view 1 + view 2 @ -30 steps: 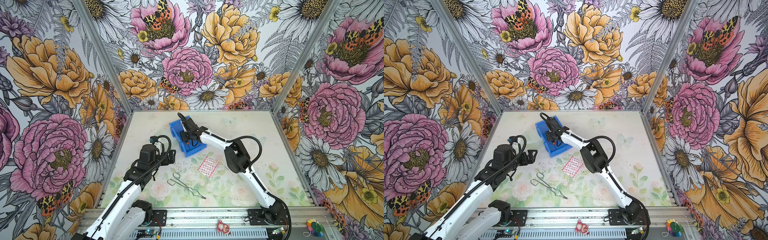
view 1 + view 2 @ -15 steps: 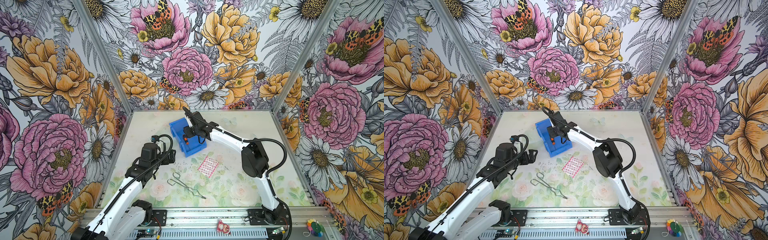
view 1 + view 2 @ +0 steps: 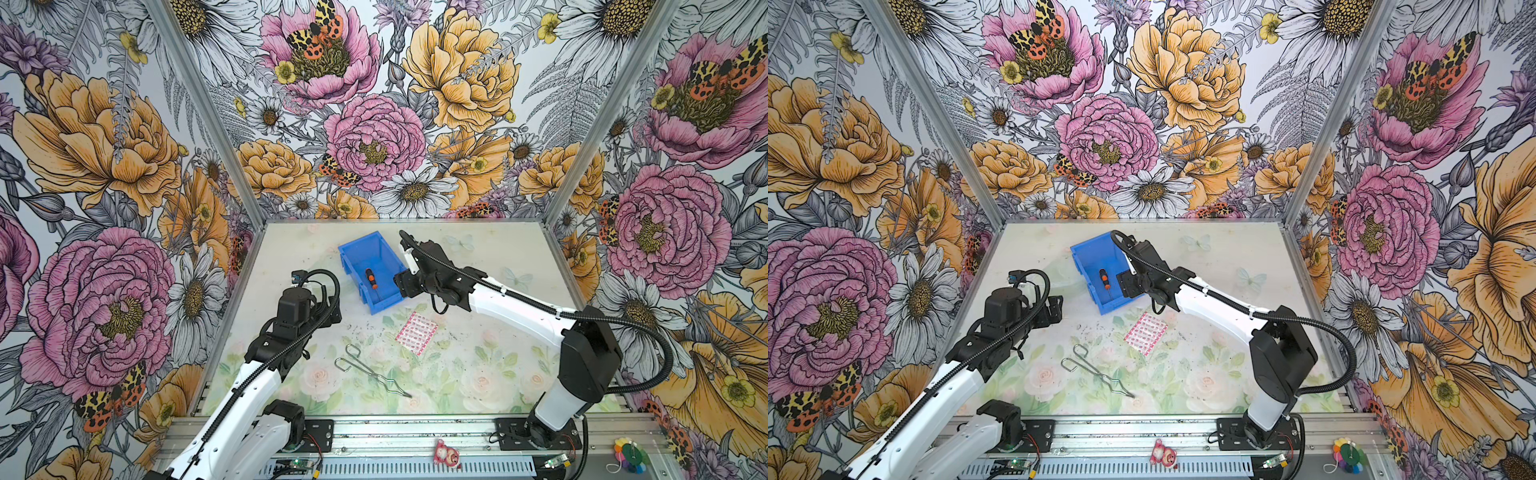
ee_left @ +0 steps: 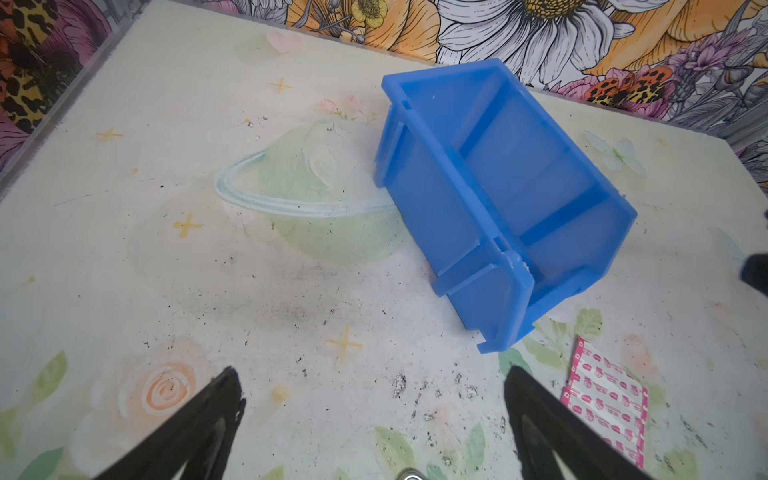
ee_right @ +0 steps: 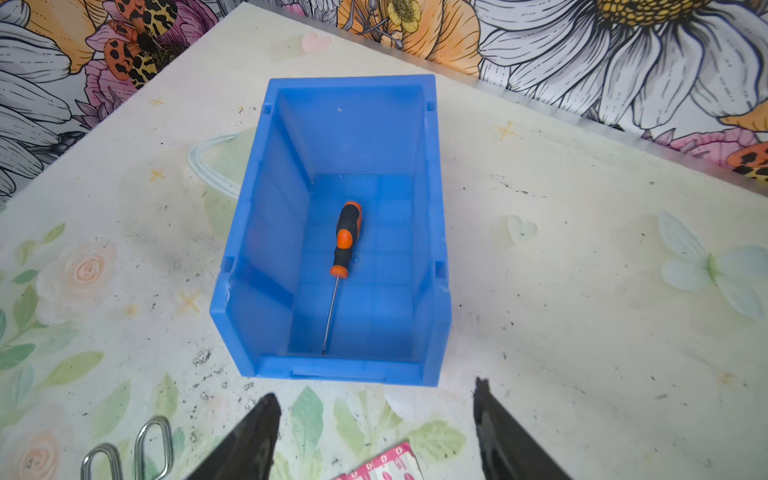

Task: Put the screwdriver in the bin

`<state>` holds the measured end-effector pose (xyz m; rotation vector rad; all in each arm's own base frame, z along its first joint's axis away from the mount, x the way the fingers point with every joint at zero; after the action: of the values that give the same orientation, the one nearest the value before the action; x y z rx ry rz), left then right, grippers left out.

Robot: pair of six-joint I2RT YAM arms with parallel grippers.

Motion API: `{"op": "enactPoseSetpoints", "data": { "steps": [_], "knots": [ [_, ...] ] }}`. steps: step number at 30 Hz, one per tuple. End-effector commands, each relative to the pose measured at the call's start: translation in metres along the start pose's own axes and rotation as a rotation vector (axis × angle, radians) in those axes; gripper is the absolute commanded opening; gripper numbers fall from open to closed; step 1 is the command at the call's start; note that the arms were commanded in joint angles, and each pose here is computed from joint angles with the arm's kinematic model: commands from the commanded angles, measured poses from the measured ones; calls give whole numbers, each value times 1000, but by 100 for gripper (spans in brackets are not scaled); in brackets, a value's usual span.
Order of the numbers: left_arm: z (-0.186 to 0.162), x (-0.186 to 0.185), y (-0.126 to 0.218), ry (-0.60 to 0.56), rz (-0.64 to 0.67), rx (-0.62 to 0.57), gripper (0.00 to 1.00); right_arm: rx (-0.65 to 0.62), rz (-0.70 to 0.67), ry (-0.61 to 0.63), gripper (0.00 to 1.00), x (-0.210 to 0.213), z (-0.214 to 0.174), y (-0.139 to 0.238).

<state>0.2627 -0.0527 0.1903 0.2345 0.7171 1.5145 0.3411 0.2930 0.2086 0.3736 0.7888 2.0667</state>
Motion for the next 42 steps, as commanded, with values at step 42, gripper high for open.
{"op": "enactPoseSetpoints", "data": {
  "steps": [42],
  "knots": [
    [22, 63, -63, -121, 190, -349, 99, -177, -835, -325, 99, -217, -220, 140]
  ]
}}
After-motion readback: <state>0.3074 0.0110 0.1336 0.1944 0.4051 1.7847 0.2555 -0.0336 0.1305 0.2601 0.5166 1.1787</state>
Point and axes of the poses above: each gripper's point midway between its finger pads, its own y axis back along the fingers, its own x axis along the line the jaws close on, z = x × y, the point moved 3 cm from there along y, back along the fingers, and after that the axes turned 6 degrees about y, right-handed, at the moved point
